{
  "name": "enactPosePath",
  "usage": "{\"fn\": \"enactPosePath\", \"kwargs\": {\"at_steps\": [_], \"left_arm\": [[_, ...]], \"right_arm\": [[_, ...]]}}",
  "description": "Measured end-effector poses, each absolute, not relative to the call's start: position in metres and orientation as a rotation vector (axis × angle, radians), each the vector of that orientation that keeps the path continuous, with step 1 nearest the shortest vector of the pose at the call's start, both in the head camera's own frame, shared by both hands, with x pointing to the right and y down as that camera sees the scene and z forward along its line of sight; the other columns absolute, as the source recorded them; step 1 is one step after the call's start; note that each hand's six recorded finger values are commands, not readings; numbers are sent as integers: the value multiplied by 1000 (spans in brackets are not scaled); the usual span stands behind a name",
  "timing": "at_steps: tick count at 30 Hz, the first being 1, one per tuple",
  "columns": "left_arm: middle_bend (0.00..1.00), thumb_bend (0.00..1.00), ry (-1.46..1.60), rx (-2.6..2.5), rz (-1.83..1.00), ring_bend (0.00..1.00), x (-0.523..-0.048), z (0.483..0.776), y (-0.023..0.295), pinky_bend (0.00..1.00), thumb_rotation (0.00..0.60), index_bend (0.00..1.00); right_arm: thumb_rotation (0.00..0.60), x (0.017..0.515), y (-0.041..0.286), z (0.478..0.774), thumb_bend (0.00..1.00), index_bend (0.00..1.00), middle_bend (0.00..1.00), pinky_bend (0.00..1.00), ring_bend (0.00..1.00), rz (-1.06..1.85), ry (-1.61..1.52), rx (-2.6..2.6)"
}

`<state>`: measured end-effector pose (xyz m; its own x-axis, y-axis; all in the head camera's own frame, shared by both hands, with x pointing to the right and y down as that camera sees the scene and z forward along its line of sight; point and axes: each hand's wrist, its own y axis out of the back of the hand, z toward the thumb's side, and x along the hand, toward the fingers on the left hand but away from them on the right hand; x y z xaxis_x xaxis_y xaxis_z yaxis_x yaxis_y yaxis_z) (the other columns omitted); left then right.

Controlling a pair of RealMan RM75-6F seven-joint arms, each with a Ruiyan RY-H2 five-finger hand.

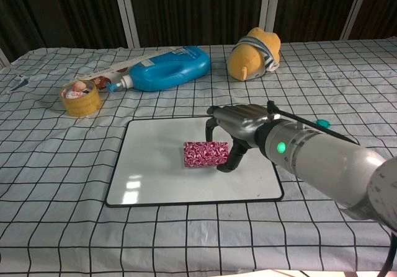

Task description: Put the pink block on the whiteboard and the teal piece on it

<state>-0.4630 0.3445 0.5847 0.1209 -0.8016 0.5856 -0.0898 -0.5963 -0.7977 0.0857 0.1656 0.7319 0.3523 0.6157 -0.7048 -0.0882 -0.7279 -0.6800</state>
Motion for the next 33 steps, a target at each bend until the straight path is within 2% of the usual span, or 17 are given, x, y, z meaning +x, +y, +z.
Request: {"fn": "enactPosePath", "kwargs": {"at_steps": [3, 4, 9, 15, 20, 27, 33], "left_arm": [[0, 331, 870, -1802, -1525, 0, -464, 584, 345, 0, 600, 0], [0, 331, 872, -1801, -1526, 0, -465, 583, 345, 0, 600, 0], [0, 332, 868, -1801, -1526, 0, -465, 584, 346, 0, 600, 0], [0, 331, 852, -1807, -1519, 0, -460, 587, 346, 0, 600, 0], [0, 332, 838, -1813, -1520, 0, -456, 591, 346, 0, 600, 0], [0, 332, 832, -1811, -1533, 0, -454, 594, 345, 0, 600, 0], [0, 331, 834, -1814, -1541, 0, -454, 596, 345, 0, 600, 0]], "right_arm": [[600, 84, 164, 732, 191, 143, 0, 0, 0, 1425, -459, -1973], [600, 85, 164, 733, 191, 115, 0, 0, 0, 1431, -457, -1969], [600, 105, 155, 724, 191, 79, 0, 0, 0, 1449, -455, -1936], [600, 162, 127, 712, 191, 211, 0, 0, 0, 1504, -490, -1822], [600, 220, 106, 717, 191, 321, 0, 0, 0, 1603, -532, -1728], [600, 274, 90, 736, 191, 389, 0, 0, 0, 1710, -546, -1674], [600, 288, 89, 749, 191, 412, 0, 0, 0, 1741, -534, -1653]]}}
